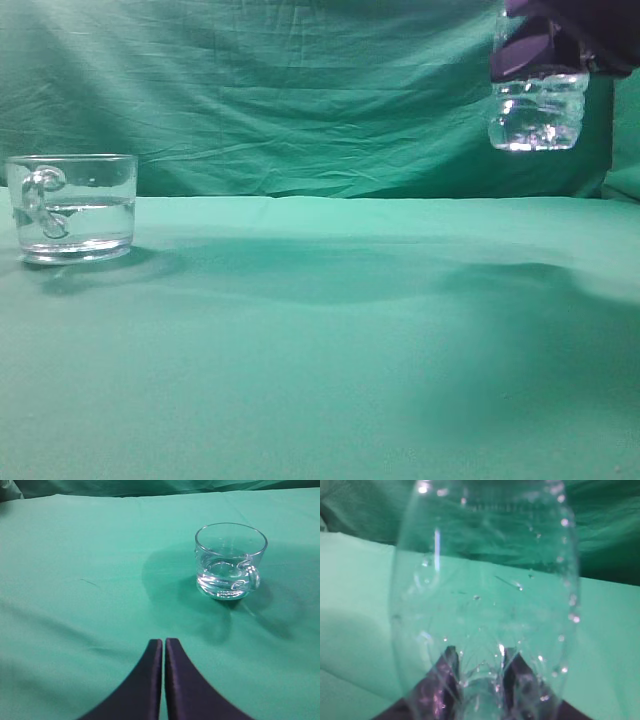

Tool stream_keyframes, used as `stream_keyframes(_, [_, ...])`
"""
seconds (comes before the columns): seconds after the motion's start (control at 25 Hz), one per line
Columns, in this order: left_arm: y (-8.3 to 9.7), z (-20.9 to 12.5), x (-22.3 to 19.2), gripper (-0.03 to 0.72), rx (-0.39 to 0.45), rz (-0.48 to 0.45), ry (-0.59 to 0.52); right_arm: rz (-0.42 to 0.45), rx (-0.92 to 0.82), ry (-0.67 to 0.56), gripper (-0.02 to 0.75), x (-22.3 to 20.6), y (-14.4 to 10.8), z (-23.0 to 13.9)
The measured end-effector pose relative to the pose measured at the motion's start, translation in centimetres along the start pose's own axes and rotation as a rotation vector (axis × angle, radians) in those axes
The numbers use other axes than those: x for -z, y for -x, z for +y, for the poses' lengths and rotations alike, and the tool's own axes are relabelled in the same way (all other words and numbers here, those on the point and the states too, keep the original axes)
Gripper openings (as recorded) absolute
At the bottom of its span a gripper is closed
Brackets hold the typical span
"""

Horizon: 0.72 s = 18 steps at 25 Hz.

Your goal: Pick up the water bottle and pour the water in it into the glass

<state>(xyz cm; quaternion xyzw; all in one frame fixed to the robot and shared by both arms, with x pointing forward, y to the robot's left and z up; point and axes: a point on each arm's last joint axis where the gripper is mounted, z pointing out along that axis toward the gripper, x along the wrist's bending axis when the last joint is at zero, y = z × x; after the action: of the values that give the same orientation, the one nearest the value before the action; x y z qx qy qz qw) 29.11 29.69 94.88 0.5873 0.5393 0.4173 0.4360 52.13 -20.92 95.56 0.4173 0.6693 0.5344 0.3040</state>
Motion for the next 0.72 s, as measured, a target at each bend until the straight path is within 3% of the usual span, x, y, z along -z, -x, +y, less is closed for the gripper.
stream_keyframes(0.48, [0.0,0.0,0.0,0.000,0.000,0.000,0.000,0.090,0.002,-0.004,0.225,-3.2,-0.1,-7.3])
stream_keyframes(0.72, [0.0,0.0,0.0,0.000,0.000,0.000,0.000,0.098,-0.002,0.024,0.225,-3.6,-0.1,-7.7])
